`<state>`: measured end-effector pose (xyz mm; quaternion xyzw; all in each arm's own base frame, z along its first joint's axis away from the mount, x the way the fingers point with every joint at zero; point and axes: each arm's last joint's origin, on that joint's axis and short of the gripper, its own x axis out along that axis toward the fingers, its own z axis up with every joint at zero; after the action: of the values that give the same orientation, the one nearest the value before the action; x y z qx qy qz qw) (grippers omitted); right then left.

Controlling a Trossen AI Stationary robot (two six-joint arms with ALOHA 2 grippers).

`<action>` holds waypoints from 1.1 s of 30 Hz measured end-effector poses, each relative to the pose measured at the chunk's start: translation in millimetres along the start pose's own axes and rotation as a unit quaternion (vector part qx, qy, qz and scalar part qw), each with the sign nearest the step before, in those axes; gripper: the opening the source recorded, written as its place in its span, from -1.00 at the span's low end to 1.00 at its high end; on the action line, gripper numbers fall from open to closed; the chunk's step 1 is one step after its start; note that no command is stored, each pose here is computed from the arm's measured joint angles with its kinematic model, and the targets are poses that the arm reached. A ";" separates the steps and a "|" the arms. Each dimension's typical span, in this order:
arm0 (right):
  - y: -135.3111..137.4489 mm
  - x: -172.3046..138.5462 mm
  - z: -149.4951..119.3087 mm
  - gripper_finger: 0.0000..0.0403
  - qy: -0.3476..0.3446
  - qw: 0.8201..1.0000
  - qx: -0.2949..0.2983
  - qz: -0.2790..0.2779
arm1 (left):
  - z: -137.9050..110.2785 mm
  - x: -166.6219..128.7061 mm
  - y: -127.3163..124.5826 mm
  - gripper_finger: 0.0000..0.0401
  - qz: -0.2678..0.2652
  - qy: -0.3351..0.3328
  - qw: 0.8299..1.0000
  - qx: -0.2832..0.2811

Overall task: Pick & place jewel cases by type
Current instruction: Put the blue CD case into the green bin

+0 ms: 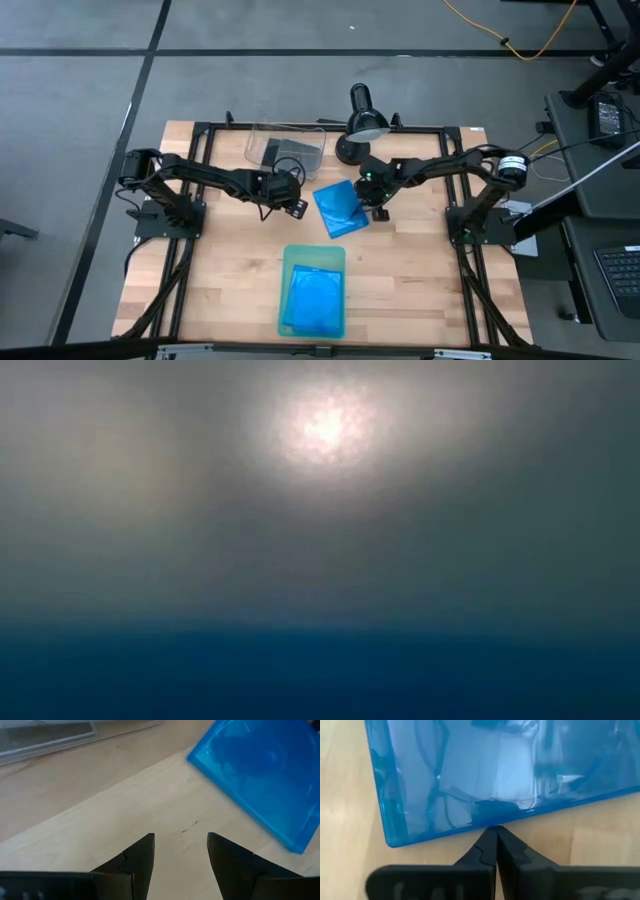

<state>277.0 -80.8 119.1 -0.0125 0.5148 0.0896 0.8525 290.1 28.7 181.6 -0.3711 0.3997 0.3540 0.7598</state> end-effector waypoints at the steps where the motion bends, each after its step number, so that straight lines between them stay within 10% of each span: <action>1: -0.2 0.5 2.7 -0.97 -0.003 1.000 -0.002 0.003 | -0.1 0.0 0.1 -0.13 0.000 0.001 1.000 -0.001; 19: 17.1 8.4 17.9 -0.97 -0.022 1.000 -0.015 0.015 | -41.0 34.2 25.9 -0.10 -0.219 0.043 0.960 -0.171; 33: 22.8 9.8 26.3 -0.97 -0.051 0.998 -0.019 0.012 | -43.0 37.3 34.8 0.01 -0.231 0.031 0.952 -0.200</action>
<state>300.7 -54.0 124.5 -0.0176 0.4687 0.1101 0.8763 262.3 17.8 121.9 -0.6087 0.2470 0.2300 0.7181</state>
